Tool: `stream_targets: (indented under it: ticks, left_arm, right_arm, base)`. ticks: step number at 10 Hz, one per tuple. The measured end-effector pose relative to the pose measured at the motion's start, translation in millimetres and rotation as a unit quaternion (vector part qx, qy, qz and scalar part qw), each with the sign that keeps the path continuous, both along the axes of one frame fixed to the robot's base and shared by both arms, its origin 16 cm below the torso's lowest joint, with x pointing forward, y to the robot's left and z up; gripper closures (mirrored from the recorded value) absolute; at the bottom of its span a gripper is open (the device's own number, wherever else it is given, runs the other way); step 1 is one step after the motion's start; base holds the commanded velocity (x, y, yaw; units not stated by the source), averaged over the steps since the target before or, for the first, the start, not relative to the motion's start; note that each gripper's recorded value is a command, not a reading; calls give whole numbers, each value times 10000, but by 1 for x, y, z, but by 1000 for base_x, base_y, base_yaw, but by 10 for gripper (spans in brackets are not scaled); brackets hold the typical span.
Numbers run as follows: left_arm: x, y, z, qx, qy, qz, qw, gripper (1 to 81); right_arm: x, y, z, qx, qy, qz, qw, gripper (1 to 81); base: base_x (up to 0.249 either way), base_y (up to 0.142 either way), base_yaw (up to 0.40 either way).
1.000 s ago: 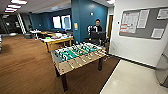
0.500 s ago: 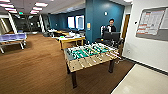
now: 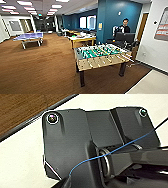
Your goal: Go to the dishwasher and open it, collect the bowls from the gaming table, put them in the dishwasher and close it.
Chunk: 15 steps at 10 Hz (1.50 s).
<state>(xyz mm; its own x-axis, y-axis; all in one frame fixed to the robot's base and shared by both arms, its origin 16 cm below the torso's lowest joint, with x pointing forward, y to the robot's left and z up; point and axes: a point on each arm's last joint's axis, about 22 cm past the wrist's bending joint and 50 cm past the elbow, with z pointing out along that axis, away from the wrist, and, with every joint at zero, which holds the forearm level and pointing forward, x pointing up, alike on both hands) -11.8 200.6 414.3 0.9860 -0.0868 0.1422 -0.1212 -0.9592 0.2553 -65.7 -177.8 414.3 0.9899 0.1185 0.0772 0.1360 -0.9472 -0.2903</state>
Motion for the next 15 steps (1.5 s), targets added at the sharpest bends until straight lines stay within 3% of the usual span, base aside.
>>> stream_targets:
  ticks: [7, 15]
  left_arm:
    - [2, 2, 0, 10, -11, 1, 10000, 10]
    - [15, 6, 0, 40, -91, 34, 9999, 10]
  right_arm:
    - [5, 5, 1, 33, -24, -1, 10000, 10]
    - [12, 3, 0, 25, -64, -2, 10000, 10]
  base:
    - [0, 0, 289]
    - [-21, 0, 11]
